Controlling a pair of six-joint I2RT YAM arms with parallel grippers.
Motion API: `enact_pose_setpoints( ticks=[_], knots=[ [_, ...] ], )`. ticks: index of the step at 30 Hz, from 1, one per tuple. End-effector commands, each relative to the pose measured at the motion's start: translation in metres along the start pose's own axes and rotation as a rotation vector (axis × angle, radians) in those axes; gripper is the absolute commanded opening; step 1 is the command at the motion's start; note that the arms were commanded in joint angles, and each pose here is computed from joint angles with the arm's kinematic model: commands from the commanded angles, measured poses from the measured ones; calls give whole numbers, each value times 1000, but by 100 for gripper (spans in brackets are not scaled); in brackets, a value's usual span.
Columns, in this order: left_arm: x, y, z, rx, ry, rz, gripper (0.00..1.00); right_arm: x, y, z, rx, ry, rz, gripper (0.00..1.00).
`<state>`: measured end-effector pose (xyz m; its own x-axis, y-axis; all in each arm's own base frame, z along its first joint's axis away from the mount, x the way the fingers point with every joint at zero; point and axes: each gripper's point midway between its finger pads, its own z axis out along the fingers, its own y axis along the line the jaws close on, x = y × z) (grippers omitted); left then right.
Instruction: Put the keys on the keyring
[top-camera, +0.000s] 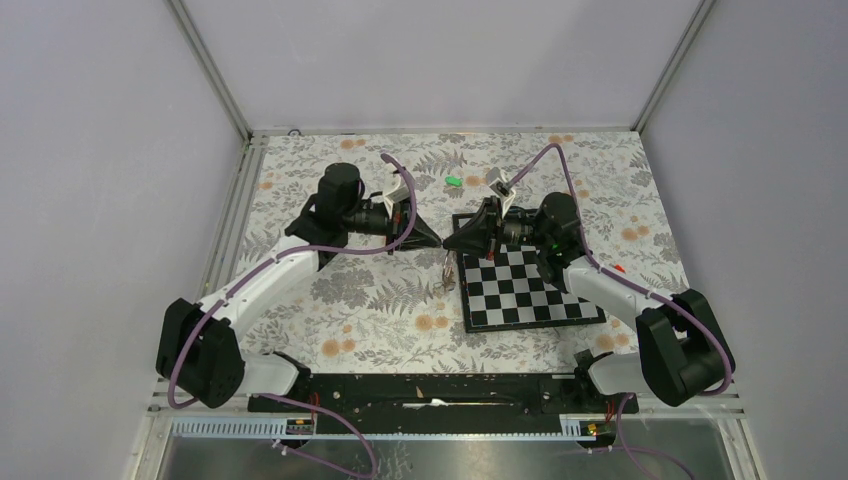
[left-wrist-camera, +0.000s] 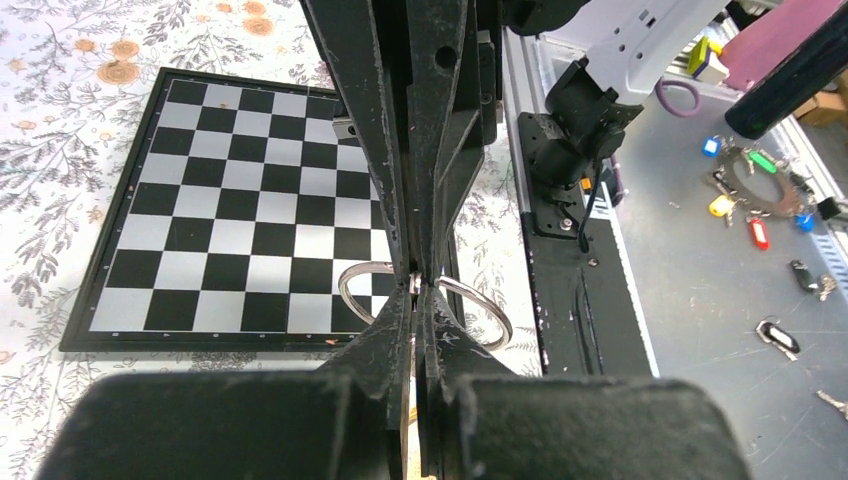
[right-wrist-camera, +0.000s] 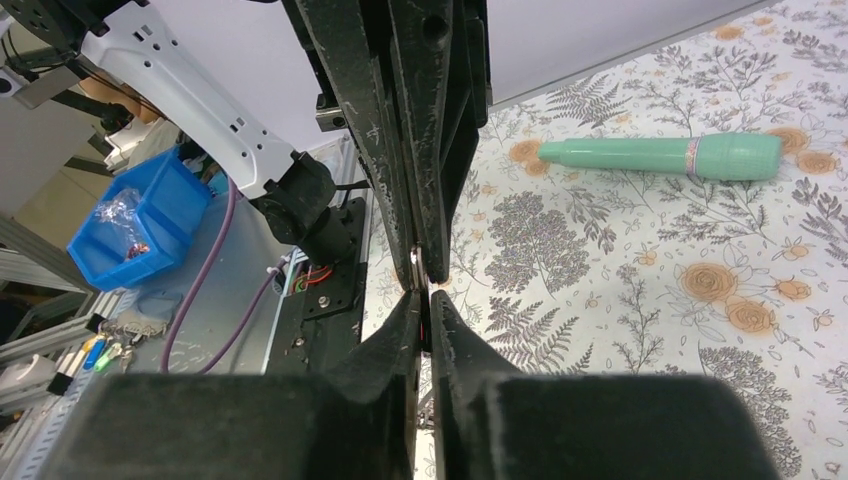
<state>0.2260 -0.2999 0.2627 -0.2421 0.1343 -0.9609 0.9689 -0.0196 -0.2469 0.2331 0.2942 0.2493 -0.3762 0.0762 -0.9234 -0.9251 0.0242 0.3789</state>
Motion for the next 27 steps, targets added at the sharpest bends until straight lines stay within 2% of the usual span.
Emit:
enact_pose_setpoints(
  ticks=[1, 4, 8, 18, 27],
  knots=[
    [-7, -14, -7, 28, -1, 120, 0, -8, -7, -3, 34, -21, -46, 18],
    [-4, -11, -9, 3, 22, 142, 0, -6, -10, -5, 44, -11, -69, 31],
    [-1, -6, -13, -38, 50, 176, 0, -3, -8, -8, 48, 12, -128, 40],
    [-1, 0, -18, -101, 75, 199, 0, 2, -9, -10, 47, 44, -159, 42],
    [-6, 4, -12, -106, 54, 100, 0, 5, -3, -3, 9, 75, -166, 40]
  ],
)
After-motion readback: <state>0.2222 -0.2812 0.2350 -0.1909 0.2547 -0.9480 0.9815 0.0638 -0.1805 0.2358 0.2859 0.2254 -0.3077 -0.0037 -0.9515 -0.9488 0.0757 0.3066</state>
